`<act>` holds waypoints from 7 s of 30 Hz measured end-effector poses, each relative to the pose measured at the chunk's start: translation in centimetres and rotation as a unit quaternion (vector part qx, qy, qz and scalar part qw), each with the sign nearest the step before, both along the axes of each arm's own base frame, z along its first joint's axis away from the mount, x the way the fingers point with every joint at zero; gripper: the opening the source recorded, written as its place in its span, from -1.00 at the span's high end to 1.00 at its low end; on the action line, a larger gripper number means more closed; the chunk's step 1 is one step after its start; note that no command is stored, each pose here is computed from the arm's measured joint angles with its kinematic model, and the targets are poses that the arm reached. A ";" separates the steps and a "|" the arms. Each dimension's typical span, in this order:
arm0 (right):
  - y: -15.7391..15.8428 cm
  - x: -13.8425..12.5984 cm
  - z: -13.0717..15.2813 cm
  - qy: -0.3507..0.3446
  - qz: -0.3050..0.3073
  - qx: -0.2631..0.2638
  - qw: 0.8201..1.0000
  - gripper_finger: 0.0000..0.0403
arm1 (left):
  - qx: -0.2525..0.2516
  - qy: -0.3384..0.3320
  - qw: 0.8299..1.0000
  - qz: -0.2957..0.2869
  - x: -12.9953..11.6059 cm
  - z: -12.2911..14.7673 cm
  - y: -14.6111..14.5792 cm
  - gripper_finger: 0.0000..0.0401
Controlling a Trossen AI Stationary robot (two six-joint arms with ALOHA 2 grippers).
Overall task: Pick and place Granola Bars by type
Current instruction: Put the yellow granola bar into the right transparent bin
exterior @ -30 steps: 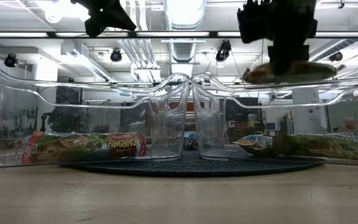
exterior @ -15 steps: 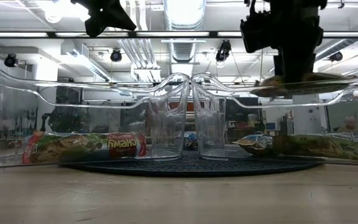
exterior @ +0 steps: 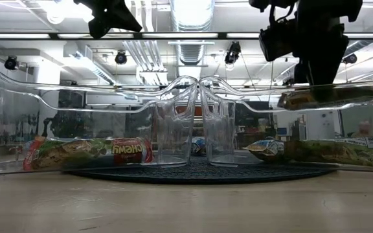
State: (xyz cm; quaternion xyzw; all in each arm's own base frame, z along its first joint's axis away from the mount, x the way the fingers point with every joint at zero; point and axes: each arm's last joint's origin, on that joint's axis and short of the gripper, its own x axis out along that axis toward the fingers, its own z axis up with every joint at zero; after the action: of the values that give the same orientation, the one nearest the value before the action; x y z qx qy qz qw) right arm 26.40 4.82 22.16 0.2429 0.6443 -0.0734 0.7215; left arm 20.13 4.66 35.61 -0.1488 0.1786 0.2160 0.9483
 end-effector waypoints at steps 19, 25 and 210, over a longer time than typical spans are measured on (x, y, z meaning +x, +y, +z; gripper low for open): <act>0.8 -0.3 0.0 0.002 0.046 -0.005 0.999 0.74 | 0.000 0.000 1.000 0.000 0.0 0.0 0.0 1.00; 1.5 -0.5 -0.1 0.001 0.072 -0.004 0.997 0.74 | 0.000 0.000 1.000 0.000 0.0 0.0 0.0 1.00; -14.2 -7.9 11.3 -0.303 -0.215 -0.142 0.917 0.96 | 0.062 -0.011 0.997 0.044 -1.9 1.5 6.8 1.00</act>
State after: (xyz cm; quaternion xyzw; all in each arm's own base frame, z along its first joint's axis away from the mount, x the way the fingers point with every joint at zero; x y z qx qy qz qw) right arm 18.48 -9.40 33.48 0.2808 0.3094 -0.2403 0.8761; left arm 18.22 11.45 37.10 -0.0996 0.1479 0.2664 0.9472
